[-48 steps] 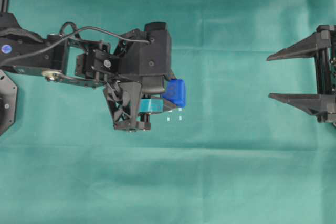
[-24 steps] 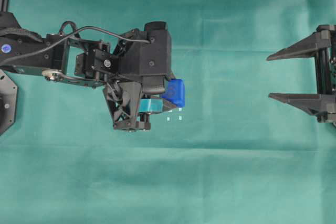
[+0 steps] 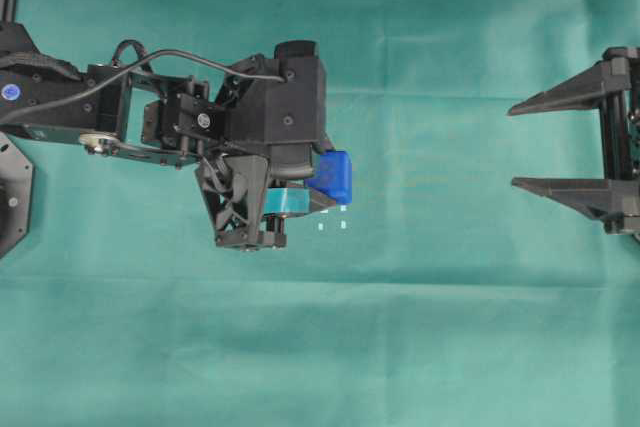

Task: Handover the blue block to the right arm after grasping it with the left arm, then place it in the designated position.
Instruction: 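Lift the blue cube with the left gripper and raise it up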

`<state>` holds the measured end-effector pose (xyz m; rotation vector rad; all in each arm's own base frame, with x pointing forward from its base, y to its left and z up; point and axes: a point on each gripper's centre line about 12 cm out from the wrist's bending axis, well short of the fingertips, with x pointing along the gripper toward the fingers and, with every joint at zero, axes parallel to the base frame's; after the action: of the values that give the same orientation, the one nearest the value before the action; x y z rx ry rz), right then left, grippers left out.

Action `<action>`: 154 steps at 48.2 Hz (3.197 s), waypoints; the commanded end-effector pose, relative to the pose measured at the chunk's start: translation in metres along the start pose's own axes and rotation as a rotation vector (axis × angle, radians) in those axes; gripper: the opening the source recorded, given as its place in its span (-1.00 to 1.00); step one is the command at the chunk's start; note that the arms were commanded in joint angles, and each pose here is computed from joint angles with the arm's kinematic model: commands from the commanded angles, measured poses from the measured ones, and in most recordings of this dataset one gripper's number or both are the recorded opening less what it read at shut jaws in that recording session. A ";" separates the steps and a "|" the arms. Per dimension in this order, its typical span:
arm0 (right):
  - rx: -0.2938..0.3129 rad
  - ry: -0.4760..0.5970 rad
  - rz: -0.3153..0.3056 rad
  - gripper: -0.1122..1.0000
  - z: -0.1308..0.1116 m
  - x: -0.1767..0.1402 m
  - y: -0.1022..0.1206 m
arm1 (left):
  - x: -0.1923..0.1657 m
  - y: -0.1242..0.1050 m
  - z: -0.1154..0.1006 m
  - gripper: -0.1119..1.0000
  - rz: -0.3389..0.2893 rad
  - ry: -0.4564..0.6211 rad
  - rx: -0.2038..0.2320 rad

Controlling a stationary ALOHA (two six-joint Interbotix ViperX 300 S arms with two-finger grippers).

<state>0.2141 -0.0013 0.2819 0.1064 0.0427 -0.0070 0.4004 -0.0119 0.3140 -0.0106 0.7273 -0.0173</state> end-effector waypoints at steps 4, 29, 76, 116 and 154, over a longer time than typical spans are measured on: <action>-0.003 -0.027 0.003 0.88 0.011 0.002 0.001 | -0.015 0.001 0.012 0.04 0.003 -0.051 -0.001; -0.002 -0.031 0.002 0.88 0.012 0.003 0.001 | -0.015 0.001 0.012 0.04 0.002 -0.051 0.000; 0.000 -0.030 0.003 0.88 0.012 0.003 0.001 | -0.016 0.001 0.011 0.04 0.001 -0.055 -0.002; -0.021 -0.035 0.007 0.88 0.015 0.003 0.002 | -0.042 0.001 -0.001 0.04 -0.009 -0.370 -0.001; -0.048 -0.043 0.012 0.88 0.020 0.004 0.003 | -0.055 0.001 -0.012 0.04 -0.016 -0.514 -0.010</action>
<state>0.2158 -0.0002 0.2905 0.0613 0.0265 0.0036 0.3531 -0.0108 0.3301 -0.0251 0.2504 -0.0268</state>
